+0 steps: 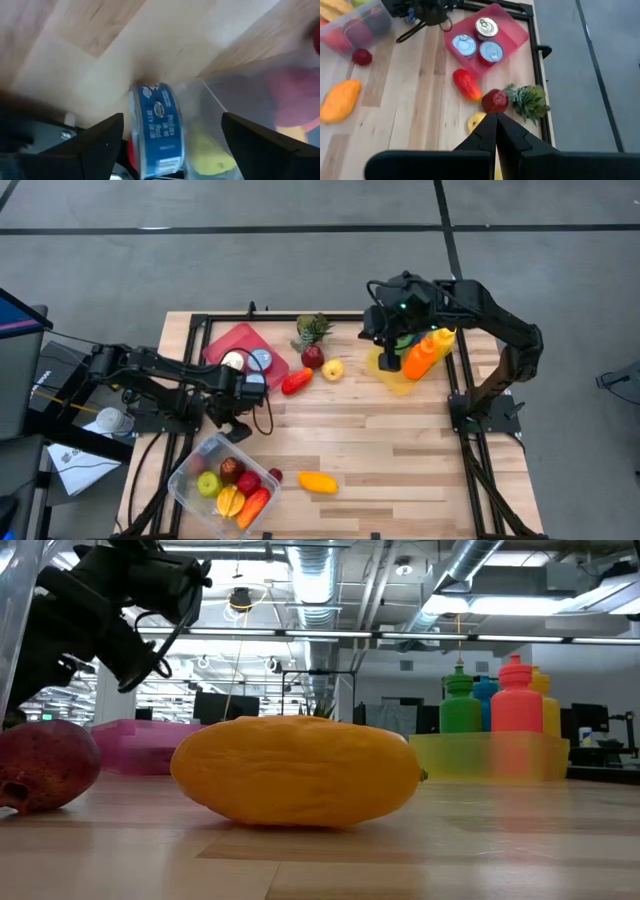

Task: Pick & Place Food Item
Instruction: Put the blue tuna can into the pink bin

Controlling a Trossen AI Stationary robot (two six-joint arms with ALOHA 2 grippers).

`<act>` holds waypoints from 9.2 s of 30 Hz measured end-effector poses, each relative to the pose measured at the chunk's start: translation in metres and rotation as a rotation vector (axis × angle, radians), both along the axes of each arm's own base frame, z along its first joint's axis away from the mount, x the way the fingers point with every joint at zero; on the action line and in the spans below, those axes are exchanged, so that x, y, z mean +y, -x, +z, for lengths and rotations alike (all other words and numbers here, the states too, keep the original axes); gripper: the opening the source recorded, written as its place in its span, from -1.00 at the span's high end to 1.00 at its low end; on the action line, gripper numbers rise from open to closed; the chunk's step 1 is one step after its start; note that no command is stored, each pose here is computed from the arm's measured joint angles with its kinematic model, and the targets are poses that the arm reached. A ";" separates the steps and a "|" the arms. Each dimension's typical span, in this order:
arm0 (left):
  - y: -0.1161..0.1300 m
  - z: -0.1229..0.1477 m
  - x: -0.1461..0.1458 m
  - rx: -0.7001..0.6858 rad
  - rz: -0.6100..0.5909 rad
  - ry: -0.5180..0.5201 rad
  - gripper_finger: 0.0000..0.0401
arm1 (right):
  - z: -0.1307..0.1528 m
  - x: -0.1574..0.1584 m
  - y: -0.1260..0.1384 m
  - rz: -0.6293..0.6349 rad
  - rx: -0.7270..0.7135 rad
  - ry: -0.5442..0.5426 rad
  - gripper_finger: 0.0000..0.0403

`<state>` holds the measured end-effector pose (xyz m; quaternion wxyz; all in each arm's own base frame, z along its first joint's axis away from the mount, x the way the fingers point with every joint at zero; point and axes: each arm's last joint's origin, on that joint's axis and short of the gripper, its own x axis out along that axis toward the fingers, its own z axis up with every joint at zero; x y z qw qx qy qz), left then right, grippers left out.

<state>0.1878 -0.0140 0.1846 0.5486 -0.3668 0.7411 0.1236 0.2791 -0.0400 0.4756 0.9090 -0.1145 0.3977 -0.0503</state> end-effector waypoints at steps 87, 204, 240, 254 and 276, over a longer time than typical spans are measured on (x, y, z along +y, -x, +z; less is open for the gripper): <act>-0.048 0.067 0.112 0.100 -0.111 -1.103 0.34 | -0.195 -0.005 0.143 -0.022 -0.787 -0.580 1.00; 0.008 0.040 0.220 -0.085 -0.107 -0.733 -0.33 | -0.200 -0.006 0.143 -0.070 -0.740 -0.644 1.00; 0.004 0.047 0.209 0.003 -0.185 -0.644 -0.38 | -0.200 -0.007 0.143 -0.123 -0.750 -0.686 1.00; -0.002 0.039 0.218 -0.029 -0.162 -0.708 -0.63 | -0.200 -0.007 0.143 -0.126 -0.751 -0.684 1.00; 0.008 0.028 0.204 -0.073 -0.036 -0.568 -0.79 | -0.200 -0.008 0.144 -0.139 -0.760 -0.647 1.00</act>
